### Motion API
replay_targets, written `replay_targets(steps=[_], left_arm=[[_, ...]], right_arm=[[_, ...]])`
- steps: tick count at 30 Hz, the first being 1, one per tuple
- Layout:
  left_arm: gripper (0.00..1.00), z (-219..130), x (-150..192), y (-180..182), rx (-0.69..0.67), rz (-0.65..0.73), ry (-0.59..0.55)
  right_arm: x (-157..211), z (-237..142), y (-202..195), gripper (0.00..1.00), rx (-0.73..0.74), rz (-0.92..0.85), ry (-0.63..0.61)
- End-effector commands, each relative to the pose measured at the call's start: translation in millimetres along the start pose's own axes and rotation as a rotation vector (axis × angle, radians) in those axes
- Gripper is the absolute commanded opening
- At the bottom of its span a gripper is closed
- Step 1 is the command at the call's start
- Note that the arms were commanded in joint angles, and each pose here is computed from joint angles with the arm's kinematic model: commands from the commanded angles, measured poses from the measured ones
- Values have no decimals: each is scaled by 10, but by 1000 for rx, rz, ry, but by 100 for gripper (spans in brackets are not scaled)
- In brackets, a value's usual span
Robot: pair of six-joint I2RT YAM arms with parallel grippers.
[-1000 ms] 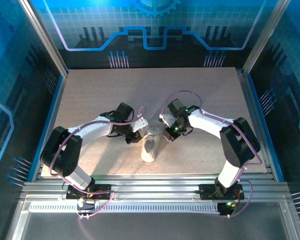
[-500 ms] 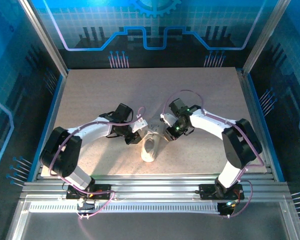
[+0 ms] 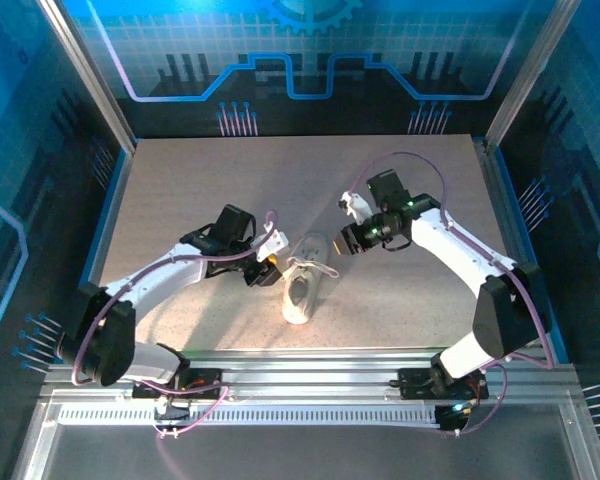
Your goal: Tie the shoes
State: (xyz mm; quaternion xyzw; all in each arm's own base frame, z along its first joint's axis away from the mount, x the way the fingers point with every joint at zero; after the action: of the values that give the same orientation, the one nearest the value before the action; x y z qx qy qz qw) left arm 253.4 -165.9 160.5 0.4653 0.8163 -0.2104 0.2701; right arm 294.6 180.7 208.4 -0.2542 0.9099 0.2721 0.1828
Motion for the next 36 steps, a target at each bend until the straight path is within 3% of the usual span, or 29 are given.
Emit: replay_targets(steps=[1, 5, 16, 23, 36], left_arm=[[37, -29, -117, 22, -18, 43, -58], [28, 107, -333, 108, -19, 52, -84], [24, 517, -440, 65, 3, 70, -87], [17, 510, -392, -17, 33, 56, -32], [18, 326, -354, -185, 44, 32, -12]], right_arm=[[-136, 145, 66, 40, -73, 90, 16], [-186, 386, 85, 38, -123, 193, 30], [-240, 767, 79, 35, -171, 412, 87], [-285, 917, 179, 32, -146, 445, 129], [-271, 747, 238, 36, -78, 564, 173]])
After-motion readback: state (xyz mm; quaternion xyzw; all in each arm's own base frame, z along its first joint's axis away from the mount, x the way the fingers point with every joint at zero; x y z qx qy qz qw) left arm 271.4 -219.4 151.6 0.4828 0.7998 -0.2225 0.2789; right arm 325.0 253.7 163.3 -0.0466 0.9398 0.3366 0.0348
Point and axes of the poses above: each hand's point on the last joint's axis, 136 mm out from that joint toward the fingers, its own z axis out along the fingers, its own y axis along the line the jaws close on, x = y × z, the point moved 7 cm from there along -z, back along the fingers, and after that the axes turned 2 degrees about z, right-handed, at the moved point
